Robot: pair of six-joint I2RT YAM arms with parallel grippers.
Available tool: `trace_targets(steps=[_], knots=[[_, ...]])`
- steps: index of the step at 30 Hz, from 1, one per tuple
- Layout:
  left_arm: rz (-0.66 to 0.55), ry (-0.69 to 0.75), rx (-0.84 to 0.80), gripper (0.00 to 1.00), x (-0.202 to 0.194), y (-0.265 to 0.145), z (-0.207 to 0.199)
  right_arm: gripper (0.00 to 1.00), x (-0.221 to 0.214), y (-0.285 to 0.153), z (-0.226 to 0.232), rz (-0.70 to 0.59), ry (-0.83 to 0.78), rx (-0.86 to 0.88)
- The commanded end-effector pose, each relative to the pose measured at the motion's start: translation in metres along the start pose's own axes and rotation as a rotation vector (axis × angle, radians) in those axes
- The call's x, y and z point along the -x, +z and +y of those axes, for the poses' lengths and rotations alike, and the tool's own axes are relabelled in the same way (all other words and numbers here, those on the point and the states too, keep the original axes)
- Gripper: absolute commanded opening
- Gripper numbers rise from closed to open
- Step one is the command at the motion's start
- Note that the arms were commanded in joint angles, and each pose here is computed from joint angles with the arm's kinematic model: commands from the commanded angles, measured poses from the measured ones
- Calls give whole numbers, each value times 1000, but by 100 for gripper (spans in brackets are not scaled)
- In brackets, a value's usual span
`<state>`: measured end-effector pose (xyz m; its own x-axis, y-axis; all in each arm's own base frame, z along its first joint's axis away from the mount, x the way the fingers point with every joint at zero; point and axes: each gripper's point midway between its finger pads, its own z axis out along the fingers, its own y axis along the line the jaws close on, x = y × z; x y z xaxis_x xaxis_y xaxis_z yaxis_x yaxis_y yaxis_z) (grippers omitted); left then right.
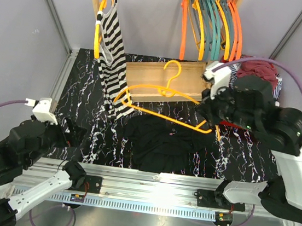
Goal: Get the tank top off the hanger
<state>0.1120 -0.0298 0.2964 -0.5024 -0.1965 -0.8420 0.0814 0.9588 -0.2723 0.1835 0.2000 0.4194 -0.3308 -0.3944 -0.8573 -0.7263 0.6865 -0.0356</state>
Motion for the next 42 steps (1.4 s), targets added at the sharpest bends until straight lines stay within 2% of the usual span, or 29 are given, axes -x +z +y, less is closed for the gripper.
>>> trace_targets(steps=[1,5,7,8,11,12,15,18,19,20,23,30,42], knots=[[-8,-3,-70,99,5,11,-20,0,25,-11,-26,-111,67,-155],[14,8,-87,99,9,19,-31,0,78,-24,-67,-262,50,-386],[4,7,-91,99,14,17,-33,0,93,-5,-77,-254,0,-454],[6,10,-86,99,15,18,-33,0,112,-8,-85,-317,9,-518],[0,-4,-86,99,18,16,-34,0,135,14,-99,-341,-14,-659],[3,-6,-86,99,17,16,-34,0,137,37,-101,-307,-31,-695],[-4,-23,-91,99,19,14,-34,0,147,62,-109,-310,-24,-782],[-11,-30,-90,99,20,14,-34,0,167,70,-121,-360,-33,-906],[-14,-32,-92,99,21,14,-34,0,171,72,-122,-357,-79,-933],[-13,-36,-91,99,21,15,-35,0,186,69,-124,-433,-50,-949],[-23,-46,-106,99,23,15,-39,0,207,69,-127,-506,-61,-987],[-31,-56,-123,99,24,18,-43,0,209,127,-130,-487,-103,-955],[-31,-14,-112,99,31,20,-44,0,212,171,-162,-524,-73,-899]])
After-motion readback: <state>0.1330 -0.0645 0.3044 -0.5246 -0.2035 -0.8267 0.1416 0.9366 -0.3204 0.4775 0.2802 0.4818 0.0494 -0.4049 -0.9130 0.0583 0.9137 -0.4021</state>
